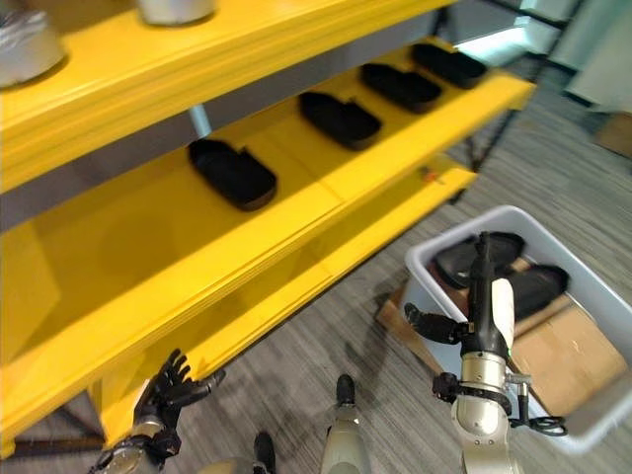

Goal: Move parts from the plastic box to the shelf.

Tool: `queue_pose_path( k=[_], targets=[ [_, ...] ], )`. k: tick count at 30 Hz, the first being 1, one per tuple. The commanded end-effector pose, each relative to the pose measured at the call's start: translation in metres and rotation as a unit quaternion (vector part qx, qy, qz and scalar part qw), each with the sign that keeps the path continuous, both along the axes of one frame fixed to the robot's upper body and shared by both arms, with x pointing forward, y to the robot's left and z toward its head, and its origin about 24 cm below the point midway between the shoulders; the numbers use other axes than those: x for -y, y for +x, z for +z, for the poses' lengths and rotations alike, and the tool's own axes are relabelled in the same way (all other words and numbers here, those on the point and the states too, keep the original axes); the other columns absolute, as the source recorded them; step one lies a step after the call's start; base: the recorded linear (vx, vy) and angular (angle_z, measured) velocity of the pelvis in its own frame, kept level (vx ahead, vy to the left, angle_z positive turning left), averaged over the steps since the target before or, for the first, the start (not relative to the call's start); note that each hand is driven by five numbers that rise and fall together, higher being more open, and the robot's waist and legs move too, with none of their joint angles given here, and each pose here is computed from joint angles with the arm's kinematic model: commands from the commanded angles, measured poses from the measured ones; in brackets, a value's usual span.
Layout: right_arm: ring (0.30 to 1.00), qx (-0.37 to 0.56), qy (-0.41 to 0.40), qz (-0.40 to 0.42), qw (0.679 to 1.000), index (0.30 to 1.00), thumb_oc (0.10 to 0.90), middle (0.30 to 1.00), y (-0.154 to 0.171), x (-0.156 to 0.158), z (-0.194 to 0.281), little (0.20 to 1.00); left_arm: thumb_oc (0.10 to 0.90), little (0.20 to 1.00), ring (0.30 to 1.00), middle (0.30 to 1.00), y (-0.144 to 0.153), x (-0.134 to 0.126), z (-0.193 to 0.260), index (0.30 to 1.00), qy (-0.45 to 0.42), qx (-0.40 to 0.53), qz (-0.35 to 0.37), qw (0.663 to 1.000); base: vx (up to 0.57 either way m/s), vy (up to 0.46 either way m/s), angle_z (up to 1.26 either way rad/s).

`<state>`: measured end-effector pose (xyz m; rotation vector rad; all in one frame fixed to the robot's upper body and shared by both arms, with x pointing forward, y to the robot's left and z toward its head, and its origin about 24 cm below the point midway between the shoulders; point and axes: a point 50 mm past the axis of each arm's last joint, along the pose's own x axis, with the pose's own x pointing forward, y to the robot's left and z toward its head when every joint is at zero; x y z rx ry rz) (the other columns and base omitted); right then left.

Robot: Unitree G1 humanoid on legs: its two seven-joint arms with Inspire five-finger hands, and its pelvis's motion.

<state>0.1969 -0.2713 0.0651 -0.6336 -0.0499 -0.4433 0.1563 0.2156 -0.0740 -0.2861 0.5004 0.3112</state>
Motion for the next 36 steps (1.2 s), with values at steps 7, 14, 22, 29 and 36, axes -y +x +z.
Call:
queue_pose_path(
  k=[7,14,22,29,36],
  targets=[
    [1.000,0.129,-0.043,-0.015,0.991,1.000,0.900,1.000,0.014,0.002,0.050,1.000,0.900,1.000,1.000,1.000,0.031,-0.016,0.053,1.000,0.054,0.129,-0.008,0.990,0.04,-0.193,-0.42],
    [1.000,0.142,-0.046,-0.046,0.988,1.000,0.900,1.000,0.005,0.013,0.054,1.000,0.900,1.000,1.000,1.000,0.037,-0.005,0.055,1.000,0.032,0.138,-0.013,0.990,0.09,-0.231,-0.11],
    [1.000,0.181,-0.073,-0.074,0.978,1.000,0.900,1.000,0.000,0.020,0.068,1.000,0.900,1.000,1.000,1.000,0.044,0.002,0.057,1.000,0.022,0.145,-0.019,0.989,0.08,-0.225,-0.02],
    [1.000,0.202,-0.084,-0.034,0.975,1.000,0.900,1.000,0.012,0.013,0.080,1.000,0.900,1.000,1.000,1.000,0.048,0.005,0.058,1.000,0.013,0.150,-0.010,0.989,0.07,-0.244,-0.18],
    [1.000,0.212,-0.086,-0.003,0.973,1.000,0.900,1.000,0.029,0.004,0.088,1.000,0.900,1.000,1.000,1.000,0.036,0.003,0.053,1.000,0.006,0.138,0.007,0.990,0.13,0.056,-0.28]
  ],
)
